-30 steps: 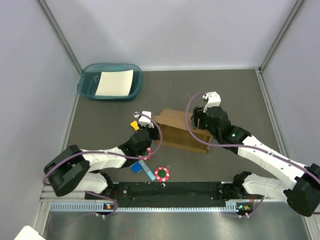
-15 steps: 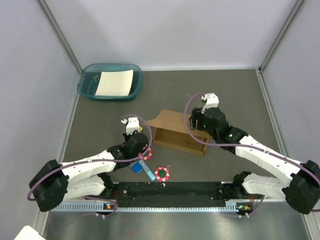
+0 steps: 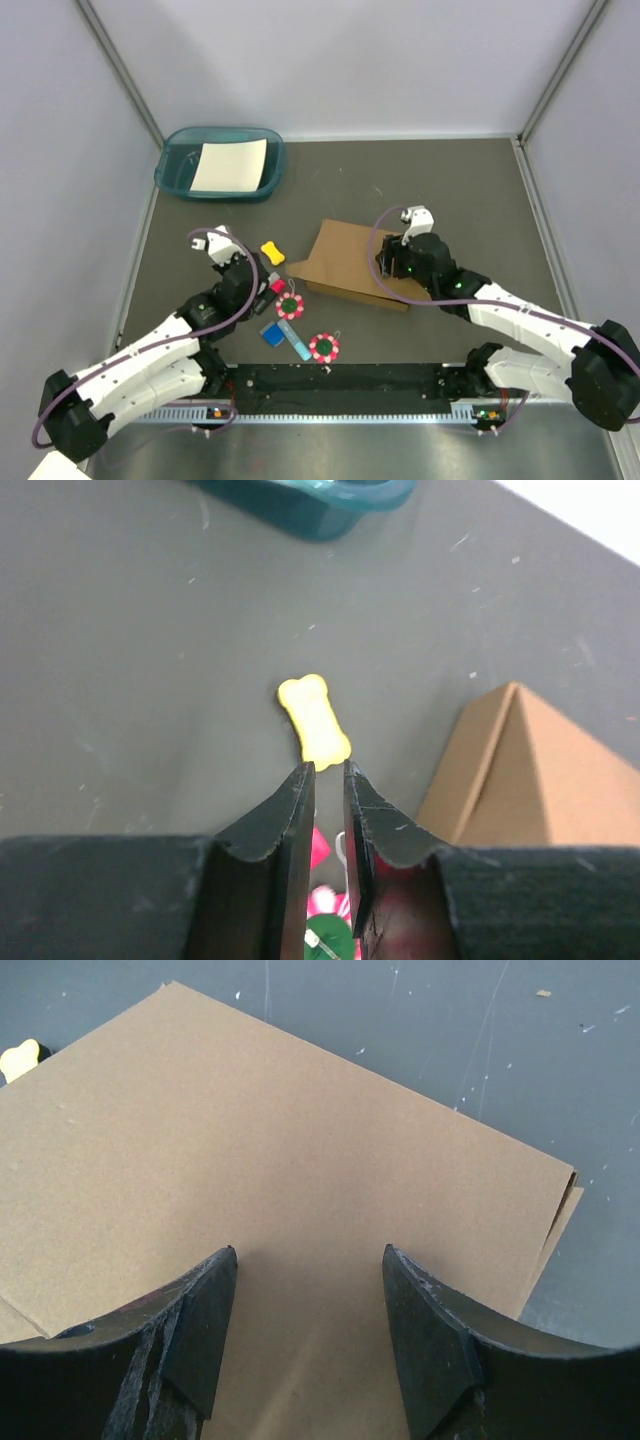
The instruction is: Fold the paper box
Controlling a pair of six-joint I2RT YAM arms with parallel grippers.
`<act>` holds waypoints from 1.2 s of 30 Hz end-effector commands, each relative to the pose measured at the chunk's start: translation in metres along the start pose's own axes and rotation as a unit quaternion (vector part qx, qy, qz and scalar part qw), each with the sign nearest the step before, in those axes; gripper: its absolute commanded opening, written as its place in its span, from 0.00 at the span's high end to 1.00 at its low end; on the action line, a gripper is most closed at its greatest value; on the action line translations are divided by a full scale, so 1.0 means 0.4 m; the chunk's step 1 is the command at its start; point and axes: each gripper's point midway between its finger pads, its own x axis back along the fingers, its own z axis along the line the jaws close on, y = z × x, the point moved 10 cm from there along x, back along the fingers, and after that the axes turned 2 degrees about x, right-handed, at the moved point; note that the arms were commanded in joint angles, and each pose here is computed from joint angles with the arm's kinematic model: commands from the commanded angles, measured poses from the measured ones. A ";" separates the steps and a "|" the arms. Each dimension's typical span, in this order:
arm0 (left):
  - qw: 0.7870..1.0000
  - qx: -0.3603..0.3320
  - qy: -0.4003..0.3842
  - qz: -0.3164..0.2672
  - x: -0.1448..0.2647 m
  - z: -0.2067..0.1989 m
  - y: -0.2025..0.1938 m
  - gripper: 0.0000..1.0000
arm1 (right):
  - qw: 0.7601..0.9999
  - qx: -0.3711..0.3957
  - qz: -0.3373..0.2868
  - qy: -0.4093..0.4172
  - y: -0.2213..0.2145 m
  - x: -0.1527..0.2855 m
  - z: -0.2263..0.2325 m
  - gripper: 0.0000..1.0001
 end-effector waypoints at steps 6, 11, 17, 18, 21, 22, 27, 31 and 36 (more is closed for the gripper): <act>0.987 0.022 -0.154 0.035 -0.048 -0.188 0.074 0.71 | 0.999 -0.013 0.044 0.009 -0.064 0.020 -0.007 0.40; 0.983 0.013 -0.149 0.104 -0.143 -0.218 0.019 0.78 | 0.999 -0.016 0.042 0.013 -0.051 0.031 -0.004 0.40; 0.964 0.004 -0.187 0.187 -0.160 -0.250 -0.041 0.87 | 0.999 -0.021 0.043 0.006 -0.048 0.031 -0.005 0.40; 0.961 0.006 -0.191 0.199 -0.158 -0.249 -0.052 0.88 | 0.999 -0.021 0.044 0.005 -0.050 0.030 -0.005 0.40; 0.961 0.004 -0.184 0.207 -0.156 -0.231 -0.069 0.88 | 0.999 -0.032 0.036 -0.016 -0.039 0.033 -0.009 0.38; 0.964 0.004 -0.177 0.200 -0.158 -0.226 -0.068 0.88 | 0.998 -0.038 0.037 -0.024 -0.034 0.045 -0.011 0.36; 0.968 -0.004 -0.164 0.191 -0.156 -0.206 -0.073 0.87 | 0.995 -0.054 0.001 -0.086 0.064 0.111 -0.023 0.30; 0.969 -0.005 -0.160 0.189 -0.154 -0.204 -0.070 0.86 | 0.990 -0.055 0.022 -0.125 0.104 0.165 -0.032 0.25; 0.967 -0.006 -0.161 0.195 -0.149 -0.194 -0.077 0.85 | 0.985 -0.082 0.090 -0.122 0.070 0.207 -0.032 0.16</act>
